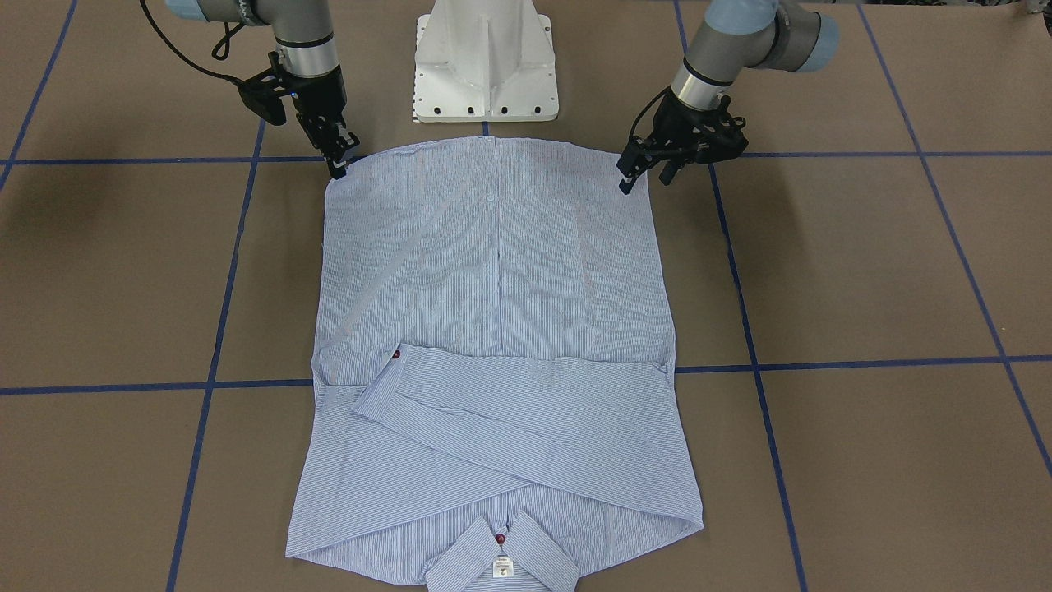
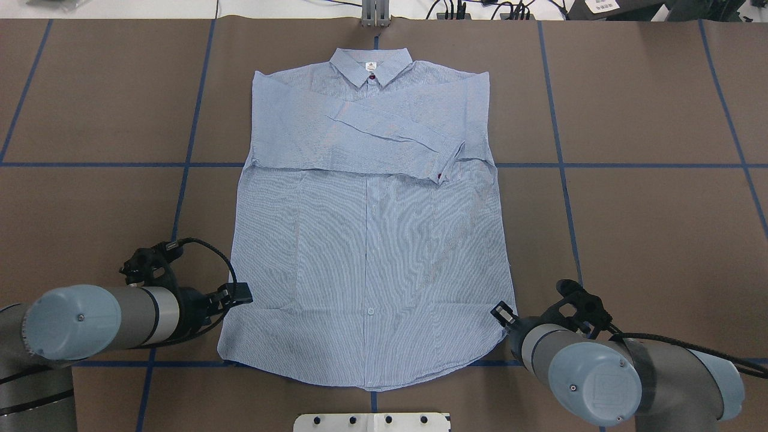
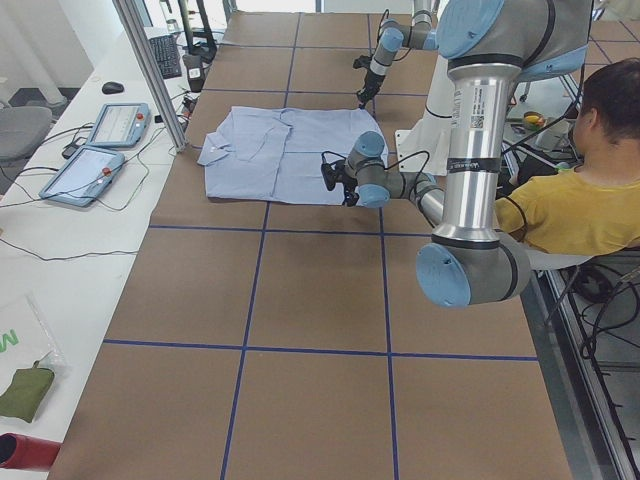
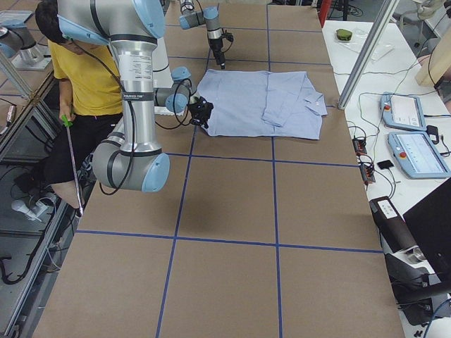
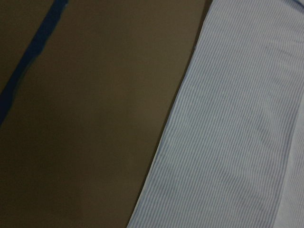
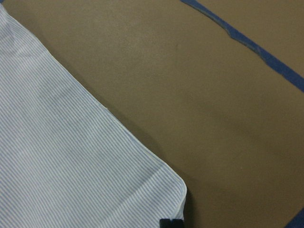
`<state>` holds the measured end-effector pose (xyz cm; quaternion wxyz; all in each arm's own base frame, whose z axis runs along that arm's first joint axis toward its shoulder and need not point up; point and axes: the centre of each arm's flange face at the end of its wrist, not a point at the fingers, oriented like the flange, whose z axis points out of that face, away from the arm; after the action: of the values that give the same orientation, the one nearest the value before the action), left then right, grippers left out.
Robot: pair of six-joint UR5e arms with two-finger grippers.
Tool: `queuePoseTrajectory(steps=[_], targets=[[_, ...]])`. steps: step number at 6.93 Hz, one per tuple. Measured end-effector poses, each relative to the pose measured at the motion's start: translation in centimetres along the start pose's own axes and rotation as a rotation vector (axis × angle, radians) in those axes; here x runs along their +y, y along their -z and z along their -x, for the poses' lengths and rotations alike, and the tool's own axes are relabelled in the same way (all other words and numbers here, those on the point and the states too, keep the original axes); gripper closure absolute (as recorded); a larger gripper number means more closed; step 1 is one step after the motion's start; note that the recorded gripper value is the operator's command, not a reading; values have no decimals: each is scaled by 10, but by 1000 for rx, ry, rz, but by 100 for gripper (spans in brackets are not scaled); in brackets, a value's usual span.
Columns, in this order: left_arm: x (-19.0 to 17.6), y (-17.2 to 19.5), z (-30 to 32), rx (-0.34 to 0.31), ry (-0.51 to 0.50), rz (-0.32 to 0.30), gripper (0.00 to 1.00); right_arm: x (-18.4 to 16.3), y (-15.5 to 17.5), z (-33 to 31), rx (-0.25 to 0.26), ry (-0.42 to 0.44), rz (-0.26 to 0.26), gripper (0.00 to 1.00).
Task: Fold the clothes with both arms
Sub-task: 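Move the left gripper to the hem corner nearest the robot, then grasp both hem corners nearest the robot with both grippers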
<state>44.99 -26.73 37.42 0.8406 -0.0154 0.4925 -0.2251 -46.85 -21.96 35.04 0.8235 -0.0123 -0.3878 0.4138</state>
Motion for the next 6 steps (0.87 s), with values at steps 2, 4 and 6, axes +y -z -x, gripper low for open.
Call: queuePoseTrajectory(steps=[2,4,6], targets=[[25,-6,5,-30,33,17,20,0,1,2,-3,-2,2,100],[31,-10,12,-55,38,15,21,0,2,3,-5,-4,4,100],[30,-12,20,-73,44,10,31,0,2,3,-5,-5,5,100]])
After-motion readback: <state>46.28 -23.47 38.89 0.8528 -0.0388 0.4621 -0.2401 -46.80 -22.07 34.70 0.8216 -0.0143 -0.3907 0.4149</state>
